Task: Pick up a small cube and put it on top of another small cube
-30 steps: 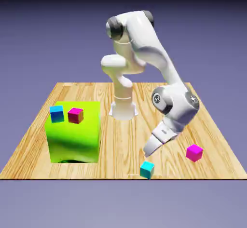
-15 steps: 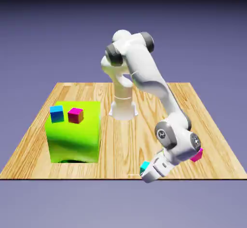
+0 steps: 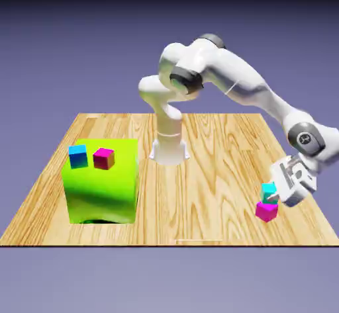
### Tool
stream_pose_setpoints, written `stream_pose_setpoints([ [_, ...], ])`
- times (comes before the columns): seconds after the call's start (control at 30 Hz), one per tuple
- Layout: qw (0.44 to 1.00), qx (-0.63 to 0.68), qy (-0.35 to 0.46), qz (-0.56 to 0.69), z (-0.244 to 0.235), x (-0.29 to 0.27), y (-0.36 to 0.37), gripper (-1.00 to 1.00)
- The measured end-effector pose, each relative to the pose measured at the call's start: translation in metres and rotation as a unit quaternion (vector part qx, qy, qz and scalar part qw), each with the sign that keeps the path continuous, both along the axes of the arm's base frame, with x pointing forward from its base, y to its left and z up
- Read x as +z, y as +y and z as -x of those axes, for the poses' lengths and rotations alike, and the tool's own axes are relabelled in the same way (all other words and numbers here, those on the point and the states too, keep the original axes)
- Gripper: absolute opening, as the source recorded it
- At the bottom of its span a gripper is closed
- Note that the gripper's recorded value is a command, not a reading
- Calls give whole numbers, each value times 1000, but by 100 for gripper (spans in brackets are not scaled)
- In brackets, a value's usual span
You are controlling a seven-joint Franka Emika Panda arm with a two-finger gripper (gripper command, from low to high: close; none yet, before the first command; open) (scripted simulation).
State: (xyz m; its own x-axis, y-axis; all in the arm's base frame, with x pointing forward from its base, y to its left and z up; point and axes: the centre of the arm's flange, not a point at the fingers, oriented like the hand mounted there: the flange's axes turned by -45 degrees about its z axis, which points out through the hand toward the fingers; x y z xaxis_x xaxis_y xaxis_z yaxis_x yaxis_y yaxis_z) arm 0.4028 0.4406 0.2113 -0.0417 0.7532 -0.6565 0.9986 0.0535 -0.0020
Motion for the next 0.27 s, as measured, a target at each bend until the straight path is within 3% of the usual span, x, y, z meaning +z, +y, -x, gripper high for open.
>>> stream_pose_setpoints([
  [0.07,1000,2,0,0,1,1,1,-100],
  [0.13,1000,1,-1,0,-1,-45,-24,-100],
  [0.17,1000,1,0,0,-1,-57,-32,100],
  [0.27,1000,2,-2,0,-1,-35,-19,100],
])
